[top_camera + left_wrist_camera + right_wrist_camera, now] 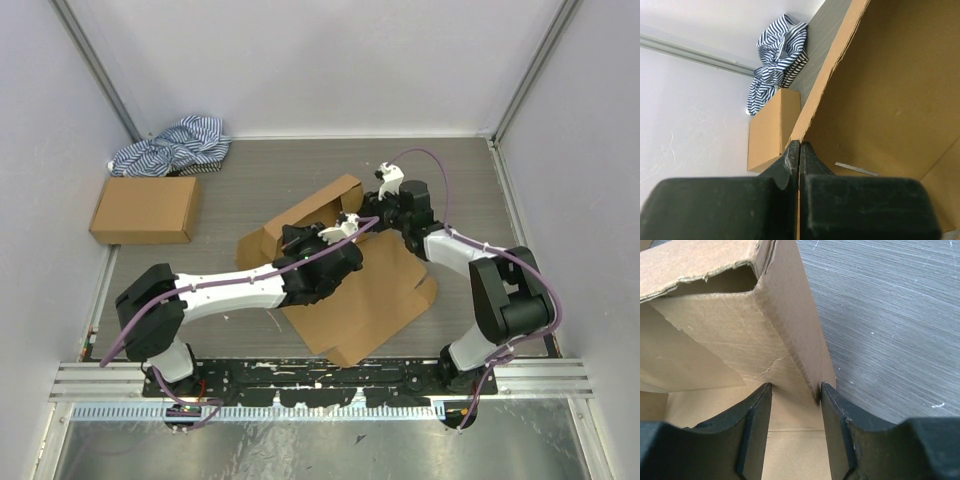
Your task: Fold the paper box
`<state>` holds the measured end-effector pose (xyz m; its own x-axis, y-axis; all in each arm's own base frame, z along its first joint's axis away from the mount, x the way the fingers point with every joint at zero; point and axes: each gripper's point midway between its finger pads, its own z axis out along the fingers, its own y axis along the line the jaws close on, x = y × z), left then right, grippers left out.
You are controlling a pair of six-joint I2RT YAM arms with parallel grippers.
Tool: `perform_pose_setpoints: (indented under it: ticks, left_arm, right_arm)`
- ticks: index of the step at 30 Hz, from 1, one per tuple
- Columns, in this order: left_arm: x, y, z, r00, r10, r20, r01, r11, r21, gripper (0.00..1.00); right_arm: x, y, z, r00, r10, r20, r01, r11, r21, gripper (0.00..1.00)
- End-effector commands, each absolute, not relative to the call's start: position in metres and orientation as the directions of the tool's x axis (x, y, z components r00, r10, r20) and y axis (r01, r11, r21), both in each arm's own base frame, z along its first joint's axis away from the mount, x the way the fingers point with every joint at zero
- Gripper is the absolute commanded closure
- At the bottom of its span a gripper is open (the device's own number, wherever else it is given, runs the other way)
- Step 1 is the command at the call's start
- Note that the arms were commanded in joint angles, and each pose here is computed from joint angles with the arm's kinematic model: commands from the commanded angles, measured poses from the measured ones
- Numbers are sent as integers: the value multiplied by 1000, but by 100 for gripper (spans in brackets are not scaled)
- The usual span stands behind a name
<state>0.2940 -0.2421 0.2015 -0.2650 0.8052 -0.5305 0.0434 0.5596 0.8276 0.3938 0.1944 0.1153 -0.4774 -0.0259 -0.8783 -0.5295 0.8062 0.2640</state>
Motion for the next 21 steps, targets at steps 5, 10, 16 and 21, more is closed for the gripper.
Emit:
perform_pose_setpoints:
  ticks: [5, 10, 16, 21]
  left_arm:
    - [292, -253, 206, -224, 777, -589, 65, 615, 786, 97]
    - [291, -253, 205, -223, 780, -585, 67, 611, 789, 97]
    - [292, -255, 201, -219, 788, -575, 75, 601, 796, 97]
    - [293, -254, 195, -227, 799, -556, 71, 583, 809, 98]
  right_arm:
    - [418, 218, 137, -388, -66, -919, -647, 730, 220, 48]
    - [427, 223, 138, -393, -62, -918, -675, 697, 242, 47]
    - [431, 218, 140, -391, -51, -919, -693, 674, 258, 47]
    - [436, 203, 142, -400, -50, -915, -688, 676, 264, 46]
